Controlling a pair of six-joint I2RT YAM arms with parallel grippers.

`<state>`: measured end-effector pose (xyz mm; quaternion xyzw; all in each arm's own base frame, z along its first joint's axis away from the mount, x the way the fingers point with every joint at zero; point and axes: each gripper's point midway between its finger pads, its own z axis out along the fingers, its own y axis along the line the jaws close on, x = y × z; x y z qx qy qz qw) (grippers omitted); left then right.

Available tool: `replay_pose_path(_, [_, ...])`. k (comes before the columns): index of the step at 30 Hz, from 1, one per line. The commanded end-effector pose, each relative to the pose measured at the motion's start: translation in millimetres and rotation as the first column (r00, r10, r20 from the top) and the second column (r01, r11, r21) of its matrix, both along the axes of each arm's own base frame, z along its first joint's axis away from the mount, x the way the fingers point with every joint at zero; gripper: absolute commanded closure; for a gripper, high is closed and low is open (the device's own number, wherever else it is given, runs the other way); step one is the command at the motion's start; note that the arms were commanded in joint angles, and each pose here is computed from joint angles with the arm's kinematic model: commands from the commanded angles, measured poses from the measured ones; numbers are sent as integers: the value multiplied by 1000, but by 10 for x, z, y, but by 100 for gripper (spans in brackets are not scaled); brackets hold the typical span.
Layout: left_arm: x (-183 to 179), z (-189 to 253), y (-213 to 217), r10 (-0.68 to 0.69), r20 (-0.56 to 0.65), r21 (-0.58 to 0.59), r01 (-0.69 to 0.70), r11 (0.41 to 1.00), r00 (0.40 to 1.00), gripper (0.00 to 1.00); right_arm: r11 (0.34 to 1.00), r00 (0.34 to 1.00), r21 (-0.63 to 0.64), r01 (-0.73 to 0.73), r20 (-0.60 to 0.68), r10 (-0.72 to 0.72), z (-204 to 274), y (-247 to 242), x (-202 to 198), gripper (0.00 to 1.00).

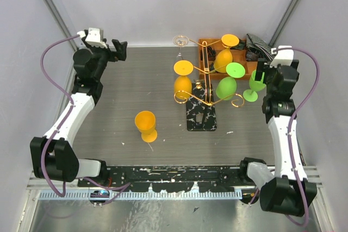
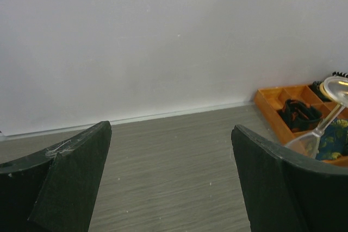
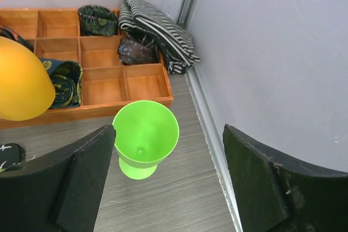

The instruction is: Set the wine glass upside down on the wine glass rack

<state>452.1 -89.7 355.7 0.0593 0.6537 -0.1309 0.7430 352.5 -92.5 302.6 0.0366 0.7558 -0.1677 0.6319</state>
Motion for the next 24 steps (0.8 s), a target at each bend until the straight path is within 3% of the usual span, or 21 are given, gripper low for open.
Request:
replay_pose_path(1, [-107, 92, -127, -93, -17, 66, 94, 993, 995, 2, 993, 997, 115, 28, -76, -20, -118, -28, 209, 15])
replay_pose_path(6, [-191, -54, -278, -189, -81, 91, 196, 976, 979, 2, 980, 989, 197, 10, -147, 19, -244, 19, 444, 15])
replay_pose_path(17, [-264, -156, -241, -177, -107, 121, 189, 974, 978, 2, 921, 961, 327, 211, -239, -136, -534, -490, 454, 17])
replay_pose_path(24, [-220, -153, -271, -190, -109, 119, 202, 972, 976, 2, 906, 963, 387, 171, -261, -71, -755, -435, 498, 19])
